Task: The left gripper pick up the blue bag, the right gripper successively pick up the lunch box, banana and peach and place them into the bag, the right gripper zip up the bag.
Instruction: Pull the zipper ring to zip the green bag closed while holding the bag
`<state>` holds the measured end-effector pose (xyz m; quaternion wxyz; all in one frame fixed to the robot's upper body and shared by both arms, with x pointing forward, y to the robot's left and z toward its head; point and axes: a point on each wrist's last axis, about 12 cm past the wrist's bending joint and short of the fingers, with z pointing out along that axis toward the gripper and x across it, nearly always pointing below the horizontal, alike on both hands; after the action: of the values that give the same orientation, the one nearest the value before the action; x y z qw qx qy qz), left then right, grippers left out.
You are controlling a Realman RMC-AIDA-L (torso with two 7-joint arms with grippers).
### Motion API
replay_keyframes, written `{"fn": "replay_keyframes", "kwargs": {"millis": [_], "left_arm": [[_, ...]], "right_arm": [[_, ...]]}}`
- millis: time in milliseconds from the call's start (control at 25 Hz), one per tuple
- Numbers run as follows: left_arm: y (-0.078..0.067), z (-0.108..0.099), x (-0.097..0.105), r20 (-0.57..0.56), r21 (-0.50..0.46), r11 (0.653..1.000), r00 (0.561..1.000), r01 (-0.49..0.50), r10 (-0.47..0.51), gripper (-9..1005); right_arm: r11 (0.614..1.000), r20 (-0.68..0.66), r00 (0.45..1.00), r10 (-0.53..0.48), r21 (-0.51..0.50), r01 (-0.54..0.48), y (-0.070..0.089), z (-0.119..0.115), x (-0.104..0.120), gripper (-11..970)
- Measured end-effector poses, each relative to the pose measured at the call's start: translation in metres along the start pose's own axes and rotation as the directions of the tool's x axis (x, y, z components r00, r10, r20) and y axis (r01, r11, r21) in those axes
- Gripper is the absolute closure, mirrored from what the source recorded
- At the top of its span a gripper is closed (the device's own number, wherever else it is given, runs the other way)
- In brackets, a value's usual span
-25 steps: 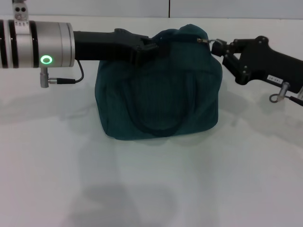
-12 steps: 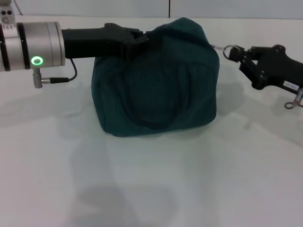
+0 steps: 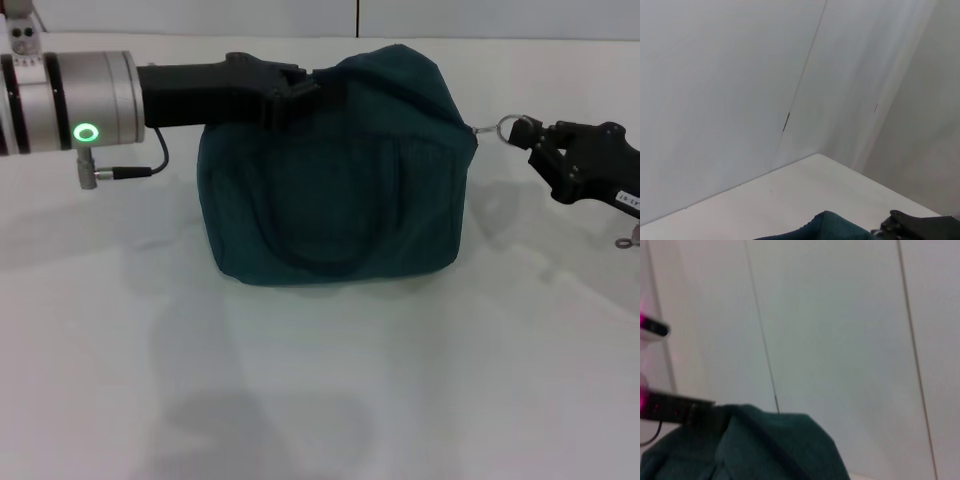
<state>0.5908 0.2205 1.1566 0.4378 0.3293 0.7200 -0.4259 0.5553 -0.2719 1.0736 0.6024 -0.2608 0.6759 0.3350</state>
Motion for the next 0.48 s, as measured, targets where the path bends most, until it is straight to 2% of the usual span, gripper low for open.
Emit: {"fn": "replay_keyframes", "kwargs": {"millis": [200,360,440,480], "left_arm": [[0.0,0.004,0.009,0.038,0.021,1.0,0.999,0.013,-0.014,930],[0.001,0.002,0.015,0.101,0.024,1.0,0.995,0.017,-0.019,929],[0.002,-0.002,0.019,0.138,0.01,1.0,0.99,0.015,-0.017,929],[0.002,-0.004,0.02,0.153,0.004,1.0,0.988,0.016,-0.016,851]], "right_arm": [[0.999,-0.001,0.999,0.053,-0.007,-0.053,-0.002,0.003,-0.003,936],[0.998,-0.012,0.998,0.058,0.006,-0.058,-0.007,-0.001,-0.005,920],[0.999,-0.019,0.999,0.051,0.011,-0.051,-0.008,-0.002,-0.005,850],[0.999,-0.022,0.999,0.048,0.012,-0.047,-0.008,-0.002,-0.005,814]]}}
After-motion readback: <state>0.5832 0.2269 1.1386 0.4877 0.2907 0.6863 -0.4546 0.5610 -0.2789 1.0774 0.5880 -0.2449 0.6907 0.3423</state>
